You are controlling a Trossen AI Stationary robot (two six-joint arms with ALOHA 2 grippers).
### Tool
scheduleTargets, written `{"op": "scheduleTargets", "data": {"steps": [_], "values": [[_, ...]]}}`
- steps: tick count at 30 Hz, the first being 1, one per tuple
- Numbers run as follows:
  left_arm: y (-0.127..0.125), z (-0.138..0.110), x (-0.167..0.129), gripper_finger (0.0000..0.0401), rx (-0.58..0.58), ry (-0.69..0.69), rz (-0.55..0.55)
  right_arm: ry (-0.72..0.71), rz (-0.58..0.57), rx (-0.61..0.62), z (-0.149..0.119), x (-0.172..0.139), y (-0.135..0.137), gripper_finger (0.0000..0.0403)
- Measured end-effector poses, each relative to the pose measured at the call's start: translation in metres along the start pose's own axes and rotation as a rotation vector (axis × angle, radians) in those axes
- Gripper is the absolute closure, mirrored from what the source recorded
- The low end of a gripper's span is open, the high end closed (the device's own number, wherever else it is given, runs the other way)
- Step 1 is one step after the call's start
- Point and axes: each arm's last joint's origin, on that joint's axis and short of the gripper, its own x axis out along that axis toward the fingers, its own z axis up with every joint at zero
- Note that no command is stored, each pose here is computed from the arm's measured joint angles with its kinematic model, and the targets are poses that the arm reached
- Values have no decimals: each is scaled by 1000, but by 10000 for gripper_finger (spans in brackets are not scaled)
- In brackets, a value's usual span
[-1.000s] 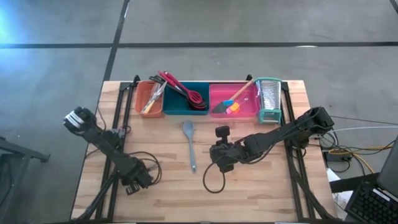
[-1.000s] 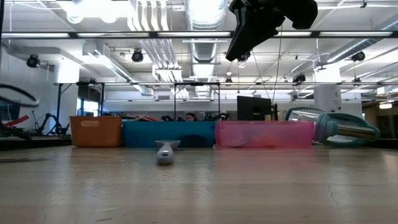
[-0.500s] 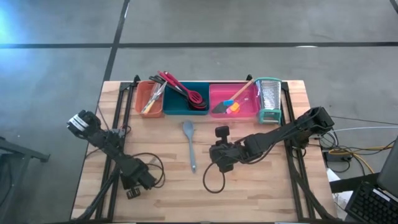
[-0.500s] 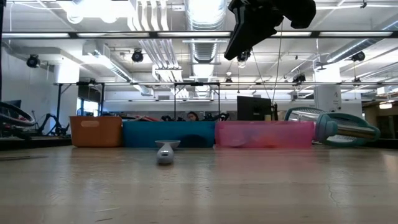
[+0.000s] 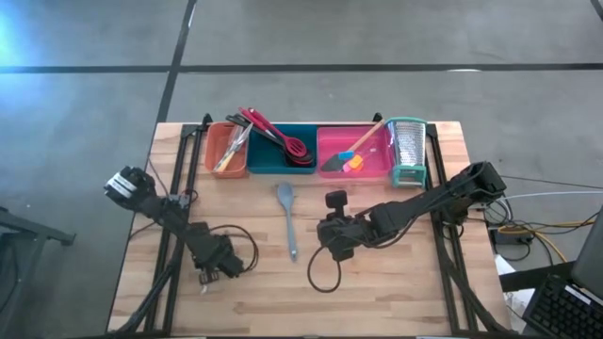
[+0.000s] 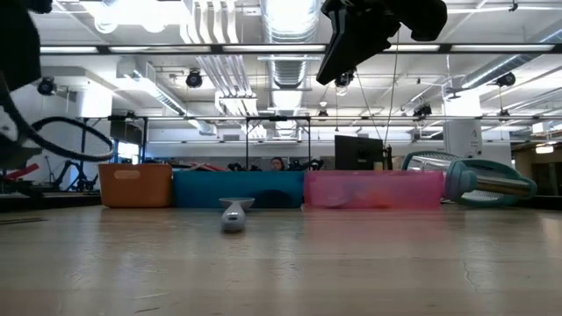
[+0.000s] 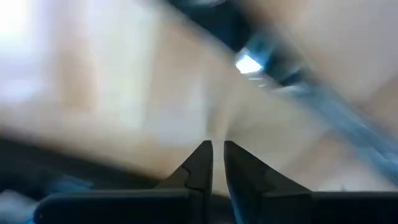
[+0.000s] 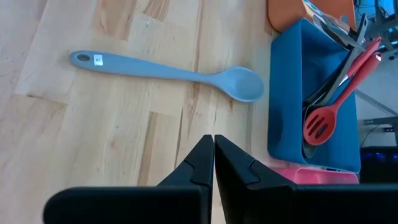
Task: Pick & Place Kitchen Items
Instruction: Put the silver knife into the orange bin
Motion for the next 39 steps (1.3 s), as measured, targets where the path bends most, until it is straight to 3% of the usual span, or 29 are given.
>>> {"op": "scheduleTargets", "data": {"steps": [2, 8, 14, 21, 26, 32, 39], "values": [[-1, 0, -9, 364, -17, -63, 22, 0, 0, 1, 0, 0, 0, 394], [-12, 4, -34, 368, -18, -210, -56, 0, 0, 0, 0, 0, 0, 394], [-13, 8, -46, 308, -22, -306, -41, 0, 0, -4, 0, 0, 0, 394], [-7, 7, -32, 211, -112, -238, -52, 1, 0, -5, 0, 0, 0, 394], [-4, 6, -22, 171, -178, -195, -76, 2, 0, -12, 0, 0, 0, 394], [-5, 11, -7, 166, -239, -206, -174, 3, 0, -6, -1, 1, 1, 394], [2, 8, 7, 180, -355, -150, -172, 5, 0, -6, -1, 1, 1, 394]]}}
